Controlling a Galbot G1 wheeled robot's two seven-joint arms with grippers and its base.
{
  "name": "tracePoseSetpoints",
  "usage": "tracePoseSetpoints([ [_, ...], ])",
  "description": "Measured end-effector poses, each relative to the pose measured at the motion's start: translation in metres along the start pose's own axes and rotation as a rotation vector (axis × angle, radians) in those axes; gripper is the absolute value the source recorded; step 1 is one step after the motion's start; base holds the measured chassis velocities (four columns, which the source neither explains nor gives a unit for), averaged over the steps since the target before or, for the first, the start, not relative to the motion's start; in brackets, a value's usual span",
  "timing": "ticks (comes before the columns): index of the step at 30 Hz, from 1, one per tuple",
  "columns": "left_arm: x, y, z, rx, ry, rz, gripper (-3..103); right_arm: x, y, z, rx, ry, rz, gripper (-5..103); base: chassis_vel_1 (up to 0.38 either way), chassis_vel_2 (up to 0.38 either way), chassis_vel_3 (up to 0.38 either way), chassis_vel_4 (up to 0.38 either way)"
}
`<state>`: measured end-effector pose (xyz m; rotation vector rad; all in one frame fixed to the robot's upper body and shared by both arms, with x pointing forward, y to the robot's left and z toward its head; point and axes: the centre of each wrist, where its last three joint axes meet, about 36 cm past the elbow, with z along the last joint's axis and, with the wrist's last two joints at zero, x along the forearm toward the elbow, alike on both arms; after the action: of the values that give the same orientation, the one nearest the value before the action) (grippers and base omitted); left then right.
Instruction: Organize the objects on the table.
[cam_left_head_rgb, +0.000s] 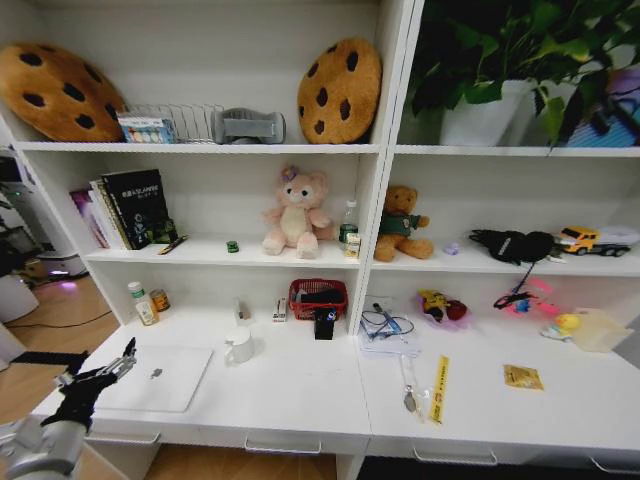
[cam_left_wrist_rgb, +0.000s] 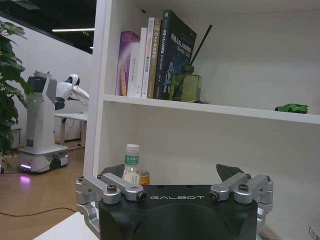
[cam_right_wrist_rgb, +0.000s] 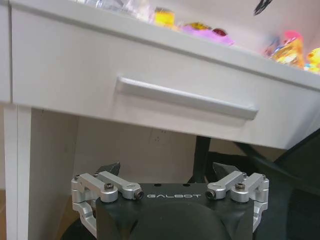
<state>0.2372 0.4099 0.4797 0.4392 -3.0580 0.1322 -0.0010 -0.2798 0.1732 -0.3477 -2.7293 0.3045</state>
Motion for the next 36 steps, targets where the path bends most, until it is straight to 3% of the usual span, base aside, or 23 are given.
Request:
tracePoseSetpoints([
  [5, 0.0, 0.0, 0.0, 0.0, 0.0, 0.0, 100, 0.02, -0.007, -0.032, -0.033, -0.039, -0.001, 100, 0.0, 0.0, 0.0, 0.0],
  [13, 0.0, 0.0, 0.0, 0.0, 0.0, 0.0, 100, 0.013, -0.024, -0.098, -0.078, -0.158, -0.009, 100, 0.0, 0.0, 0.0, 0.0],
  [15, 0.0, 0.0, 0.0, 0.0, 0.0, 0.0, 100, -0.008, -0.044, -0.143, -0.103, -0.244, -0.034, 100, 0.0, 0.0, 0.0, 0.0],
  [16, 0.0, 0.0, 0.0, 0.0, 0.0, 0.0, 100, -0.008, -0.044, -0.143, -0.103, -0.244, -0.034, 100, 0.0, 0.0, 0.0, 0.0],
  [19, 0.0, 0.0, 0.0, 0.0, 0.0, 0.0, 100, -0.043, -0.063, -0.193, -0.126, -0.324, -0.062, 100, 0.0, 0.0, 0.0, 0.0],
  [27, 0.0, 0.0, 0.0, 0.0, 0.0, 0.0, 100, -0.105, -0.094, -0.261, -0.204, -0.379, -0.067, 100, 0.0, 0.0, 0.0, 0.0],
  [36, 0.0, 0.0, 0.0, 0.0, 0.0, 0.0, 100, -0.174, -0.132, -0.29, -0.272, -0.495, -0.358, 100, 0.0, 0.0, 0.0, 0.0],
])
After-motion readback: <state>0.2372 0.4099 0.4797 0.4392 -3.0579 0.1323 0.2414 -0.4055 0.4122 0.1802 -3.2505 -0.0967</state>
